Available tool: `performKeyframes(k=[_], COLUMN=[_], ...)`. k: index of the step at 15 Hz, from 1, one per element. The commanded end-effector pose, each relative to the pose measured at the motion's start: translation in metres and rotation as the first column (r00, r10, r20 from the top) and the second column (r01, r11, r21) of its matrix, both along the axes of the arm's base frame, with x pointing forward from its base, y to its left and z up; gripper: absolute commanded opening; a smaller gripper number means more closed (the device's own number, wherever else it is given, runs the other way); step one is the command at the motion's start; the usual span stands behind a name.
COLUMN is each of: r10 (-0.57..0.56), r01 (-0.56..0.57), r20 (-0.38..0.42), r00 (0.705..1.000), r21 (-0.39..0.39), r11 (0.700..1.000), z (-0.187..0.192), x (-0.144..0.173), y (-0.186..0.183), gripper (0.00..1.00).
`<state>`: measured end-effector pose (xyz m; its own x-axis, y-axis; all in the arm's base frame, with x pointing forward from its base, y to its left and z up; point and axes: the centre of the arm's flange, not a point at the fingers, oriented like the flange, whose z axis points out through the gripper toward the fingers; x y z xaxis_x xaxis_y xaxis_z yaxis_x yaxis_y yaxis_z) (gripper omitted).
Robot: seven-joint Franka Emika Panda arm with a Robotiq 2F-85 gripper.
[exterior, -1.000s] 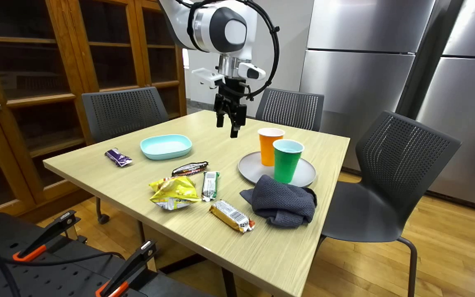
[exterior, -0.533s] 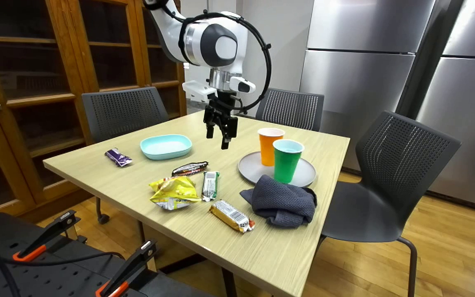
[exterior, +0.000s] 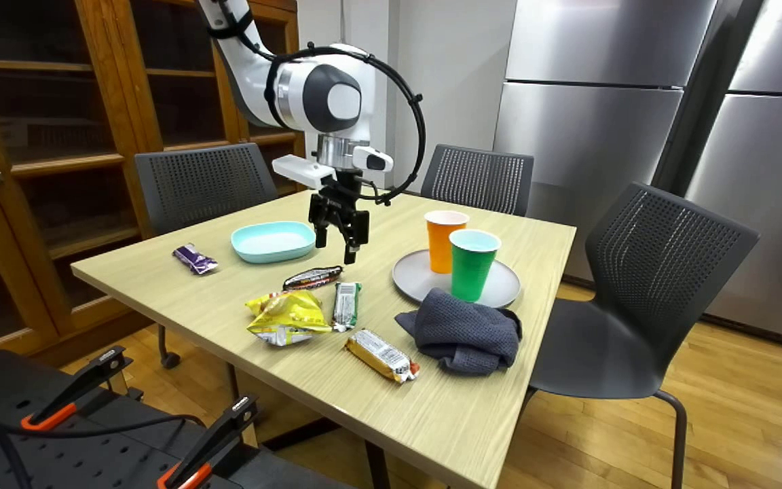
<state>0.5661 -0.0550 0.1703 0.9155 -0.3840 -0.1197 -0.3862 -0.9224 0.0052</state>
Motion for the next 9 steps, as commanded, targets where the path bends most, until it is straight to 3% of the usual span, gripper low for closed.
performKeyframes(k=[1,9], r10=[0.067,0.125], r01=[-0.067,-0.126], r20=[0.01,0.03], r00=[0.998,0.992], r21=[-0.003,0.029], r11=[0.998,0.992], z=[-0.013,-0.037], x=[-0.012,-0.017], y=[0.016,0.037], gripper=[1.0,1.0])
